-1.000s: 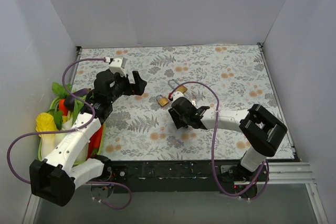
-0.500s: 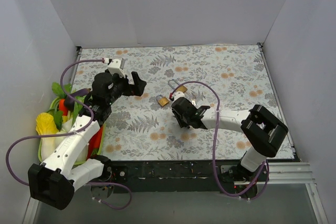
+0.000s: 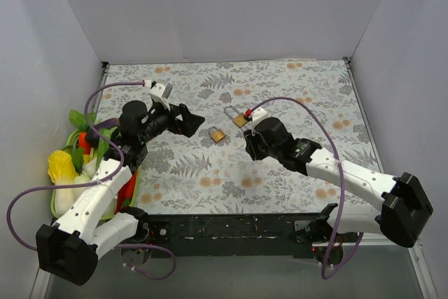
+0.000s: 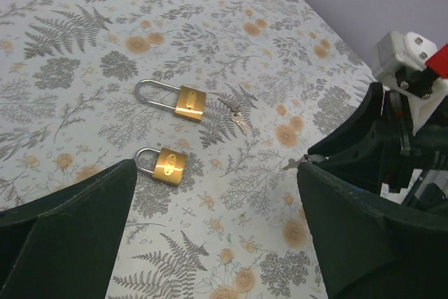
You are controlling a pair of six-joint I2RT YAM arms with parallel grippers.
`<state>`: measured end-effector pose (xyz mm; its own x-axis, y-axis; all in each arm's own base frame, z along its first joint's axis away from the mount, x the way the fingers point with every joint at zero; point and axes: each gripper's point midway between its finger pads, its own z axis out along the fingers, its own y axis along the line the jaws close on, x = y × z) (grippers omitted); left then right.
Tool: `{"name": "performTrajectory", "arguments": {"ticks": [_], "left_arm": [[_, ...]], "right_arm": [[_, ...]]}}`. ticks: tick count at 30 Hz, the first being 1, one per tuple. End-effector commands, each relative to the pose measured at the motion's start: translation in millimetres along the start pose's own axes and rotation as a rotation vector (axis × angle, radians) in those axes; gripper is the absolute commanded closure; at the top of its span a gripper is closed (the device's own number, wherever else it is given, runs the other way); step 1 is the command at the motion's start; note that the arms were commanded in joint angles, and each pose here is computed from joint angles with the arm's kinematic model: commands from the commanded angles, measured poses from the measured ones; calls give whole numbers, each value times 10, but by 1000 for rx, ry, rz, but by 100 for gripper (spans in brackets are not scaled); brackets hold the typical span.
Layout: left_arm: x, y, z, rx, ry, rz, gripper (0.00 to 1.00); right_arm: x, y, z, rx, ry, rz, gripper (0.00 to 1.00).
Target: Unlock with the key
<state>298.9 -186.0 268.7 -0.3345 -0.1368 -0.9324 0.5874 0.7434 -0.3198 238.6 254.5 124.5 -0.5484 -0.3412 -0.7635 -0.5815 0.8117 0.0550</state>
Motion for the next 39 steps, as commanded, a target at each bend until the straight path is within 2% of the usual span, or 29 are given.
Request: {"name": "performTrajectory", "arguments": {"ticks": [1,8,13,26,39], "left_arm": [[-27,-473,-100,270,-9,44,2],[136,-1054,-426,654,7,51,2],[163,-1237,-579,797,16,37,2],[172,-1413,-630,940,41,-105,2],[322,-1587,-645,1014,93,-124,2]], "right_arm": [[-80,127,-243,-112,-29,-22,99],[-439,440,-682,-306,-90,1,99],[-775,630,-1067,-430,-199,-9,99],[-1198,1141,-1628,-757,-284,-53,99],[-1378,1281,-1709,-845,-359,-37,99]]}}
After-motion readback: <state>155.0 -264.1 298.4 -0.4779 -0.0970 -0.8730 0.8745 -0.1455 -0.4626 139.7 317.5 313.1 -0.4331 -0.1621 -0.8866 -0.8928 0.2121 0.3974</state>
